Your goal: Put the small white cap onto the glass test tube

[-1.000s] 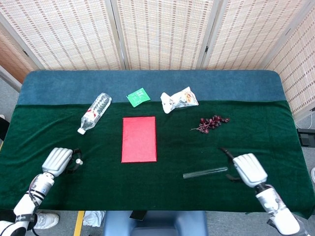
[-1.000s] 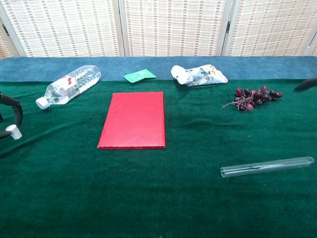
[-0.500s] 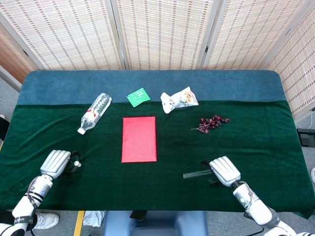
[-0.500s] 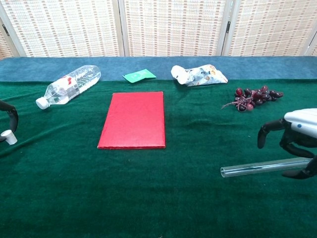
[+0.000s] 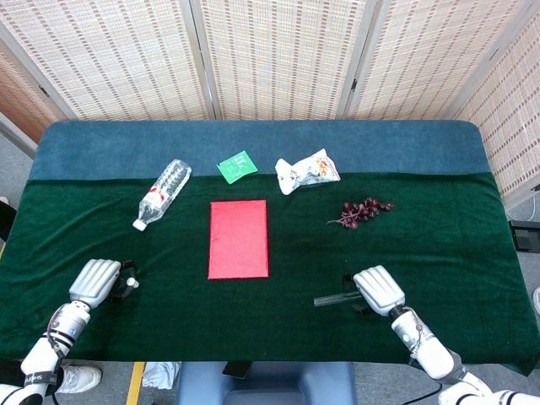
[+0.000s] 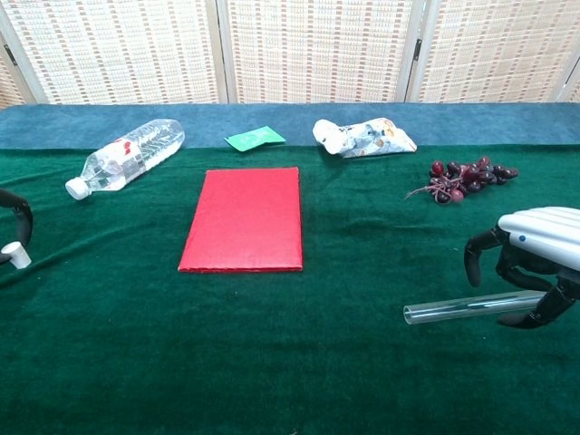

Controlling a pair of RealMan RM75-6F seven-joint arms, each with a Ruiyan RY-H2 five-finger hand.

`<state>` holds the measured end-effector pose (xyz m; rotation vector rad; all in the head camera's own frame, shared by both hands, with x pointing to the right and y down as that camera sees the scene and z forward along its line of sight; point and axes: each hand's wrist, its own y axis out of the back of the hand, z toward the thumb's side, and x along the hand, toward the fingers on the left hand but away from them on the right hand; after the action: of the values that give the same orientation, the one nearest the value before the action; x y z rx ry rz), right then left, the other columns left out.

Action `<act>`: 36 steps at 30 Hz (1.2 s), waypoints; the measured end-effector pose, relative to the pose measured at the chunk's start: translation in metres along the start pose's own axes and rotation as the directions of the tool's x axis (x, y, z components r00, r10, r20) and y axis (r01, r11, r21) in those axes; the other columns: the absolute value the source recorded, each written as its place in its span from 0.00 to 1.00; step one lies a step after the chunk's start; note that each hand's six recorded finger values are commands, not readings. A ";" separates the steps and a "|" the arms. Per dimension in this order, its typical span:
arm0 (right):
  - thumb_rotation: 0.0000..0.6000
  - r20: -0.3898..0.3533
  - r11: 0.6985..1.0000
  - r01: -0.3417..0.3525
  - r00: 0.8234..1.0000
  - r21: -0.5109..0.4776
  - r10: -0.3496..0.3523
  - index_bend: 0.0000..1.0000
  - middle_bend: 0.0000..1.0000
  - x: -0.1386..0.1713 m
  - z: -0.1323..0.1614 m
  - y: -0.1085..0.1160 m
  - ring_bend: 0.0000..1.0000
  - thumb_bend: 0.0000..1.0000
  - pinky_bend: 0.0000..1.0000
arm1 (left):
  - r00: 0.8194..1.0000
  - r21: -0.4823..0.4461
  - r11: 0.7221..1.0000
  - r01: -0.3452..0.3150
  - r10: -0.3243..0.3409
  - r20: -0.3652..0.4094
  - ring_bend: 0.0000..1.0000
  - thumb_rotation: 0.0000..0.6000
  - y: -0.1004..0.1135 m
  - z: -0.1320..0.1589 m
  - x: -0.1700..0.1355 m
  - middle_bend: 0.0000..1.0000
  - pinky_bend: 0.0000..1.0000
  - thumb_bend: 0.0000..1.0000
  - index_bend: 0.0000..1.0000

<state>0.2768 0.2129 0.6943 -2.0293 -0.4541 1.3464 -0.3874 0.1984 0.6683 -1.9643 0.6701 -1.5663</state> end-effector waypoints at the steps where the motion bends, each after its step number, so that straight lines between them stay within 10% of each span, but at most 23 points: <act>1: 0.99 0.006 1.000 -0.001 1.000 0.002 0.001 0.47 0.91 0.000 -0.002 0.000 1.00 0.29 1.00 | 1.000 0.000 1.000 0.001 -0.001 -0.001 0.89 1.00 0.000 0.000 0.000 1.00 0.81 0.47 0.58; 25: 0.99 0.037 0.998 -0.050 0.998 0.032 0.049 0.52 0.91 -0.008 -0.008 -0.011 1.00 0.43 1.00 | 1.000 -0.010 1.000 0.013 -0.014 -0.007 0.89 1.00 -0.005 -0.003 0.000 1.00 0.81 0.47 0.58; 36: 0.98 0.042 0.999 -0.050 0.998 0.014 0.049 0.75 0.95 -0.011 -0.008 -0.008 1.00 0.67 1.00 | 1.000 -0.062 0.998 -0.007 0.007 -0.002 0.89 1.00 0.003 -0.003 0.000 1.00 0.81 0.47 0.58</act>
<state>0.2804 0.2095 0.7091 -2.0156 -0.4129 1.4195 -0.3907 0.1957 0.6672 -2.0028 0.7337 -1.5604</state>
